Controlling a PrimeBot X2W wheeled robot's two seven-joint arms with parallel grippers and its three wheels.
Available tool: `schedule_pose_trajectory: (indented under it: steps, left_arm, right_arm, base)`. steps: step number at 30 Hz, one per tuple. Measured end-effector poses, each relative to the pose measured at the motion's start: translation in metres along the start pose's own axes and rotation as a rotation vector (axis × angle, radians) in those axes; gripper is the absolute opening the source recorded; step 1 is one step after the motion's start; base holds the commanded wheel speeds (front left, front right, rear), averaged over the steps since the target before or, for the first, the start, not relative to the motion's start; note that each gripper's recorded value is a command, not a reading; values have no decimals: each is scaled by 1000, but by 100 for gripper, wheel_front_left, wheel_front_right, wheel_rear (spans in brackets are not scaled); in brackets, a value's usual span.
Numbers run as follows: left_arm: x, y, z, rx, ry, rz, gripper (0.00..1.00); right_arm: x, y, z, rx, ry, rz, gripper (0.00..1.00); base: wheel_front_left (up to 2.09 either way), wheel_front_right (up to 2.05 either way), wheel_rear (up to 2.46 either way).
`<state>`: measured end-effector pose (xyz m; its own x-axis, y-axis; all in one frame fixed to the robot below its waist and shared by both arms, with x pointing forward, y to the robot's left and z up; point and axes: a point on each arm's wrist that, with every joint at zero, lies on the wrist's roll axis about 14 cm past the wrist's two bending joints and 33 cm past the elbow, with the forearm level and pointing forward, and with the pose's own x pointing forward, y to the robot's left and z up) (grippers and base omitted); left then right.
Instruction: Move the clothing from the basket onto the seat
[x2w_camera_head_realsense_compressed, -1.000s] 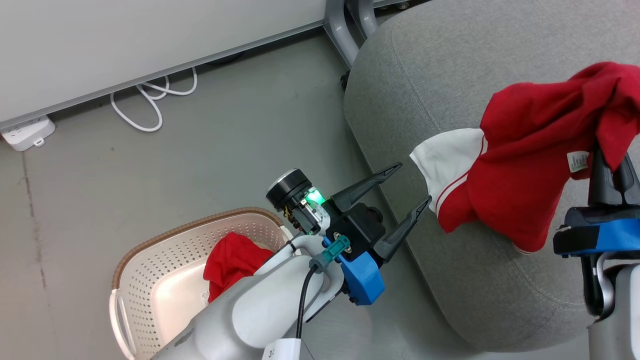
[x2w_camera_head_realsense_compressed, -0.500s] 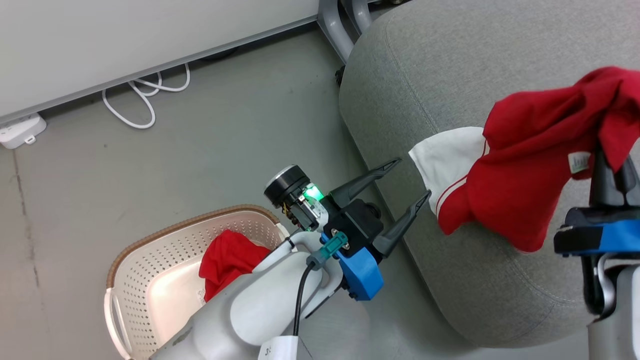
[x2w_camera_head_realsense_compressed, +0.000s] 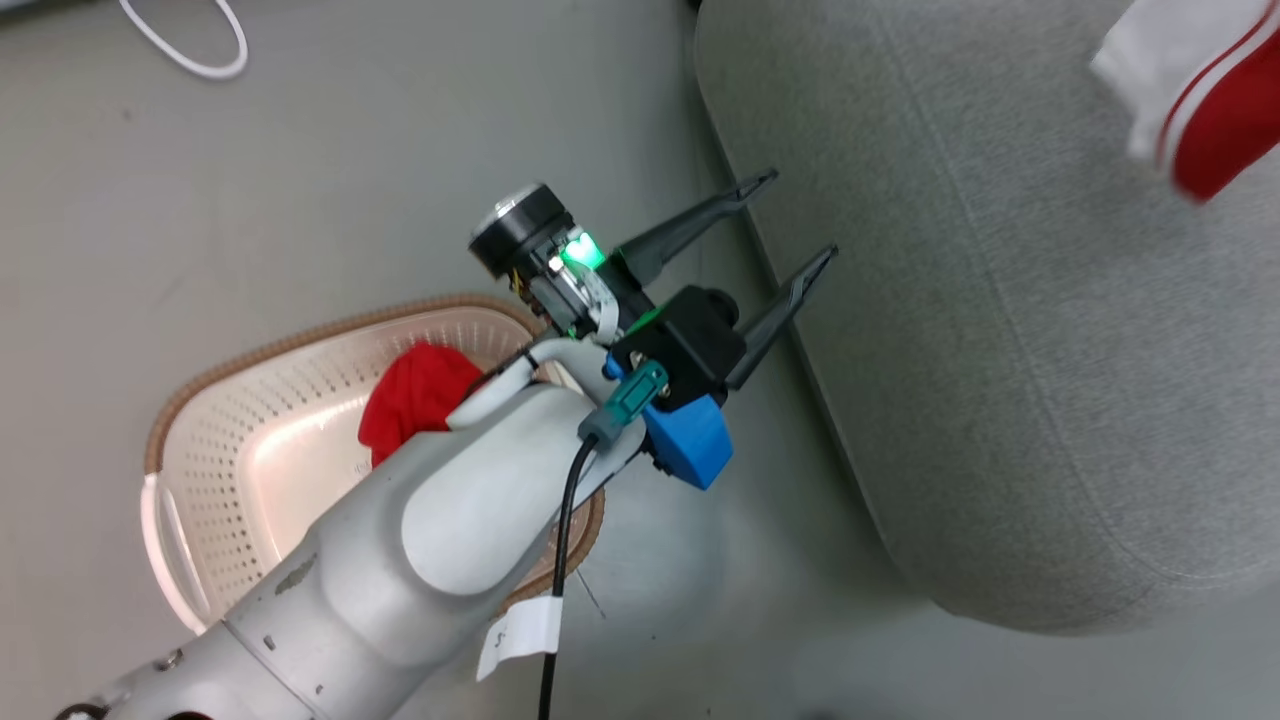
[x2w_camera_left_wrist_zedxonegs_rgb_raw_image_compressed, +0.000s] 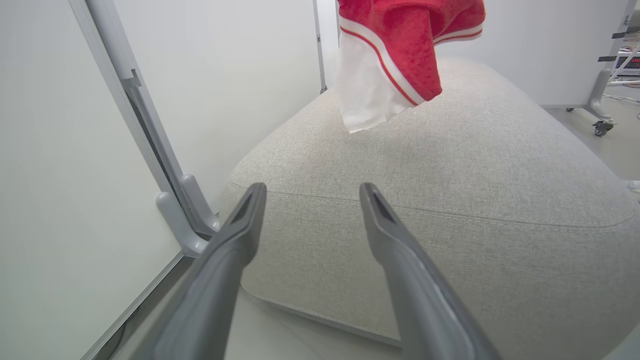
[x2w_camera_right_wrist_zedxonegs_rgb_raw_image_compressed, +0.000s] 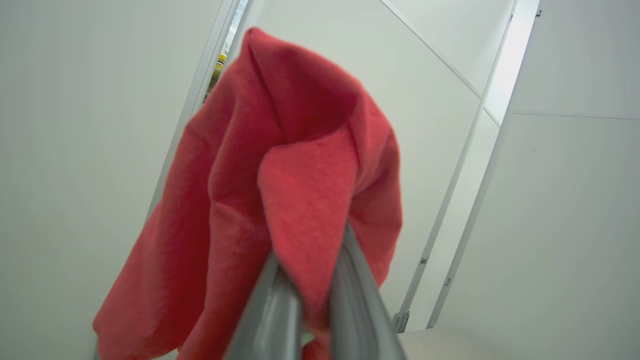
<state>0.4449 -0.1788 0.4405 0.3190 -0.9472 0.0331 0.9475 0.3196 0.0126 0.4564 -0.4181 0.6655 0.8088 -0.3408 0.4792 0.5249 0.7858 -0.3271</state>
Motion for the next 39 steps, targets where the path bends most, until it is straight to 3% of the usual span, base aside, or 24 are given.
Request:
schedule_pose_trajectory:
  steps: [6, 11, 22, 31, 32, 33, 34, 39]
  left_arm:
    - [4, 18, -30, -29, 5, 4, 100]
    - [4, 28, -59, -54, 20, 8, 100]
    - [-4, 38, -97, -103, 53, 27, 100]
    - [-12, 43, -109, -102, 78, 40, 100]
    - [-12, 43, -108, -101, 79, 40, 100]
    - [-12, 44, -107, -97, 79, 41, 100]
    - [-12, 44, -105, -92, 79, 43, 100]
    - [-13, 45, -90, -85, 62, 65, 100]
  right_arm:
    - [29, -25, -26, -90, 18, -67, 0]
    - [27, -22, -81, -111, 136, -91, 0]
    - [-37, 22, -212, -71, 502, -61, 0]
    - [-77, 40, -254, -33, 662, -46, 0]
    - [-77, 40, -253, -31, 662, -48, 6]
    - [-76, 38, -251, -28, 656, -53, 91]
    - [-74, 37, -248, -27, 647, -57, 100]
    - [-84, 34, -229, -26, 624, -40, 100]
  base:
    - [0, 0, 0]
    - [0, 0, 0]
    - [0, 0, 0]
    - [0, 0, 0]
    - [0, 0, 0]
    - [0, 0, 0]
    - [0, 0, 0]
    - [0, 0, 0]
